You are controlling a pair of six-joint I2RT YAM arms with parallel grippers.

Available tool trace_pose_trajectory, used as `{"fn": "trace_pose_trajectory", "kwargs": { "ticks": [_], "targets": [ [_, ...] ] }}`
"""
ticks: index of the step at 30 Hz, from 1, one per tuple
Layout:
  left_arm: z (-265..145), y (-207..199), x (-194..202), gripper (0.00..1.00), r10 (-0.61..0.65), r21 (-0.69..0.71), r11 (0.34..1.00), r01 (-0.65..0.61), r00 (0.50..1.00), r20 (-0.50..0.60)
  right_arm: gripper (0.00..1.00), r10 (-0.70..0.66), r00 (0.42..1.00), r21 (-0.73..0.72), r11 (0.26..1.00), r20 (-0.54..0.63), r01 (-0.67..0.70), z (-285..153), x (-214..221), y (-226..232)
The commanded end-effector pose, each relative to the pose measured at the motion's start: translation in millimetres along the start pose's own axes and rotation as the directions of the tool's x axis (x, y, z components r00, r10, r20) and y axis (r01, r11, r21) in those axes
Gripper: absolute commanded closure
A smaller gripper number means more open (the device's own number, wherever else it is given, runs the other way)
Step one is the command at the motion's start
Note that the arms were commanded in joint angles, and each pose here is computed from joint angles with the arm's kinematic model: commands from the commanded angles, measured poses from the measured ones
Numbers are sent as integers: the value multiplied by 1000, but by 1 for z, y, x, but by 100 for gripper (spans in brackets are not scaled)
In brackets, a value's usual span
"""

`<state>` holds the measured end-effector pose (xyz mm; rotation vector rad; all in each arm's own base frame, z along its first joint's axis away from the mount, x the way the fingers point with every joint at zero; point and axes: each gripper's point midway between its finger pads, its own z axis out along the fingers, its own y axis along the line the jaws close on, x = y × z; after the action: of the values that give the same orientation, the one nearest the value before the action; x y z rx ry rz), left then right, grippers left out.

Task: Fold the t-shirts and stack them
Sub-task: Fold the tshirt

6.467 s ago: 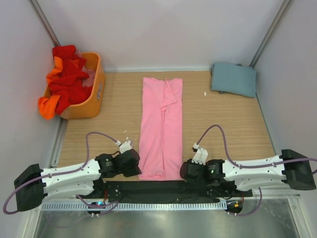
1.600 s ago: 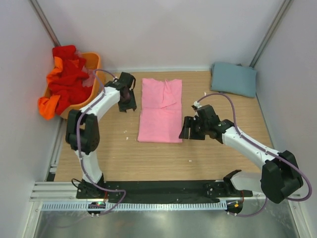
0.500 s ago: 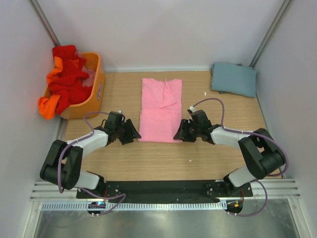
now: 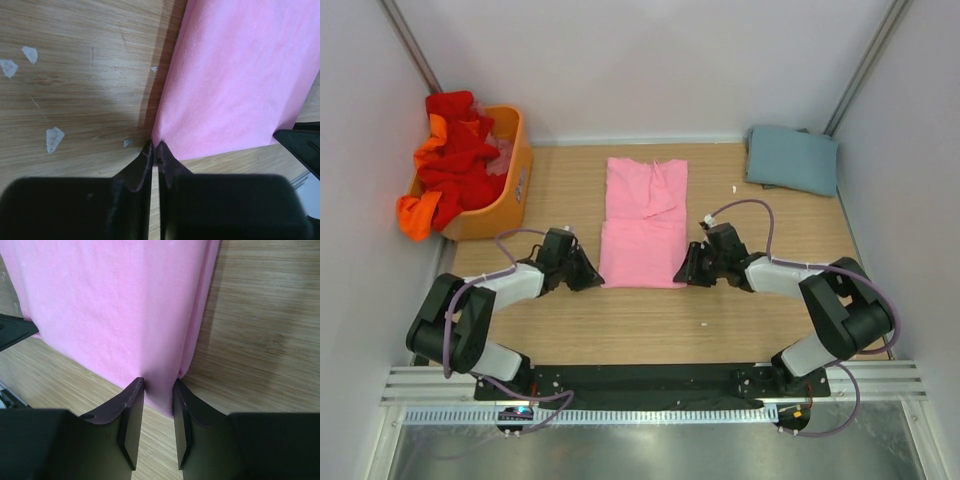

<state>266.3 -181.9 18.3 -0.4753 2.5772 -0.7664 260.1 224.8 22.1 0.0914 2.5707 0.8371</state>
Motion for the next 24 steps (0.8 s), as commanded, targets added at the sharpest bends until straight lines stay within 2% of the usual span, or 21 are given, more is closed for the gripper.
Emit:
{"fn": "trace_pose_trajectory", "kwargs": {
  "ticks": [1,9,13,15,22,24],
  "targets": [
    [3,5,5,100,3,-14,1000,-3,1000,-1,65,38,993,160,987,-114,-19,-4,44,-44],
    [-6,-7,7,100,29,7,1000,-29,999,23,90,53,994,177,984,-93,-36,-14,47,-47],
    [-17,-15,19,100,54,9,999,-54,998,23,92,59,995,163,986,-85,-45,-21,48,-44],
    [-23,-10,29,100,28,-23,999,-28,1000,12,92,66,994,166,985,-92,-50,-26,50,-42],
    [-65,-20,69,100,26,-19,999,-26,1000,17,92,66,995,152,987,-79,-53,-68,61,-18],
    [-83,-22,70,100,26,-4,1000,-26,998,51,92,69,997,111,992,-41,-64,-83,59,-2]
  ]
}}
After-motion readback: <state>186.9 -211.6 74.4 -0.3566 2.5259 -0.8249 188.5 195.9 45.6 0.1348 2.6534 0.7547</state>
